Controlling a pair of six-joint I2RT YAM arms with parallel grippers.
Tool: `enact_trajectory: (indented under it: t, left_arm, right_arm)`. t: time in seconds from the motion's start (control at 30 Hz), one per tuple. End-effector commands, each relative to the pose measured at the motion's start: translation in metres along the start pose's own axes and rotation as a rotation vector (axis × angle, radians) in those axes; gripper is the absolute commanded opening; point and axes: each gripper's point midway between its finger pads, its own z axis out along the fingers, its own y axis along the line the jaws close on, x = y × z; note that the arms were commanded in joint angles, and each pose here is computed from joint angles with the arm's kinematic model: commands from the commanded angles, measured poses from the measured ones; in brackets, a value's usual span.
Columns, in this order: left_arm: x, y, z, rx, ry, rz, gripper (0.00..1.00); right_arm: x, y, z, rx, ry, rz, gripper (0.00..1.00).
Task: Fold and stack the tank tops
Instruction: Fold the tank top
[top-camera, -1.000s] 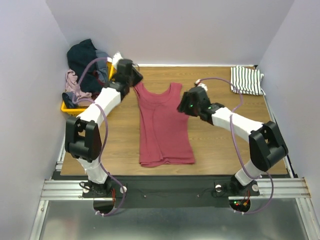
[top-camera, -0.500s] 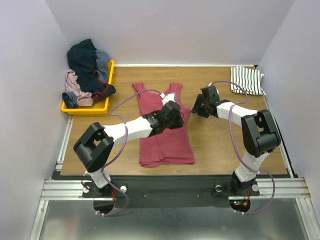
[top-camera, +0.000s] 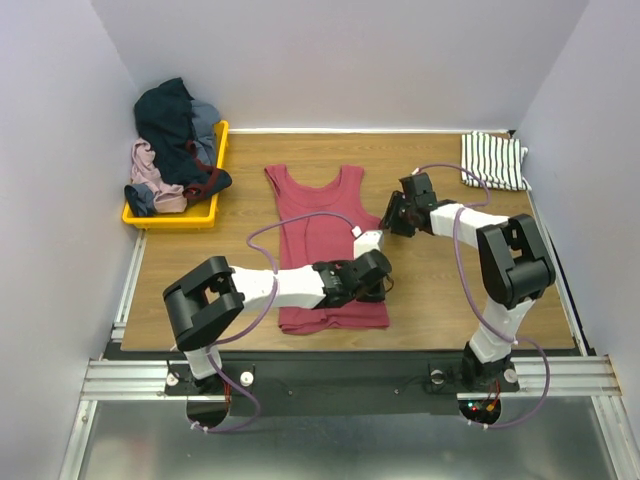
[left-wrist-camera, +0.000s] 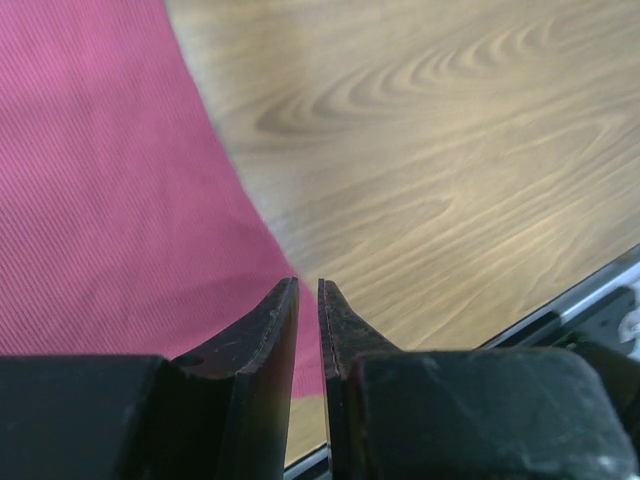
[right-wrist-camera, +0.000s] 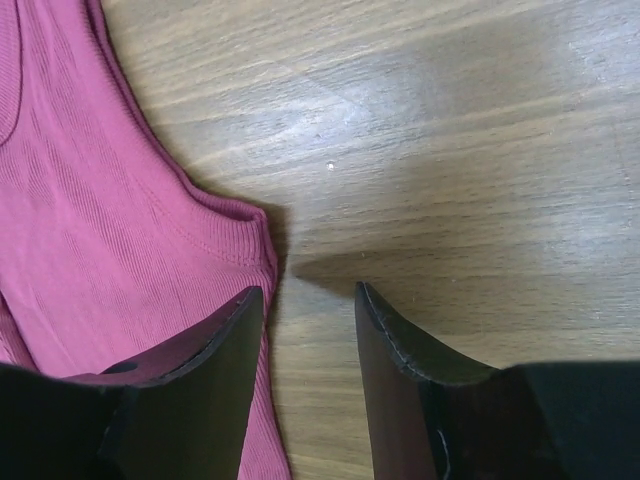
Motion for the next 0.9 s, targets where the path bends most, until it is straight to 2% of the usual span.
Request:
enact_trajectory:
  t: [0.0, 0.2, 0.37, 0.67, 0.77, 0.87]
  left_arm:
    - [0.006, -0.004, -0.005, -0.054, -0.018, 0.031, 0.26]
    - [0.027, -0.015, -0.002, -0.088, 0.014, 0.102, 0.34]
    - [0.038, -0.018, 0.000, -0.099, 0.031, 0.129, 0.36]
    - [0.055, -0.011, 0.007, -0.137, 0.068, 0.159, 0.36]
    - [0.058, -0.010, 0.007, -0.139, 0.075, 0.161, 0.30]
    - [0.059, -0.012, 0.006, -0.130, 0.077, 0.164, 0.20]
  right_arm:
    - [-0.012, 0.011, 0.006, -0.040, -0.020, -0.011, 0.48]
    - [-0.009, 0.010, 0.013, -0.040, -0.005, -0.014, 0.47]
    - [-0.003, 0.007, 0.018, -0.037, 0.005, -0.014, 0.47]
    - [-0.003, 0.007, 0.022, -0.041, 0.004, -0.012, 0.29]
    - [-0.007, 0.010, 0.021, -0.046, -0.005, -0.013, 0.25]
    - [-0.011, 0.013, 0.020, -0.055, -0.010, -0.011, 0.22]
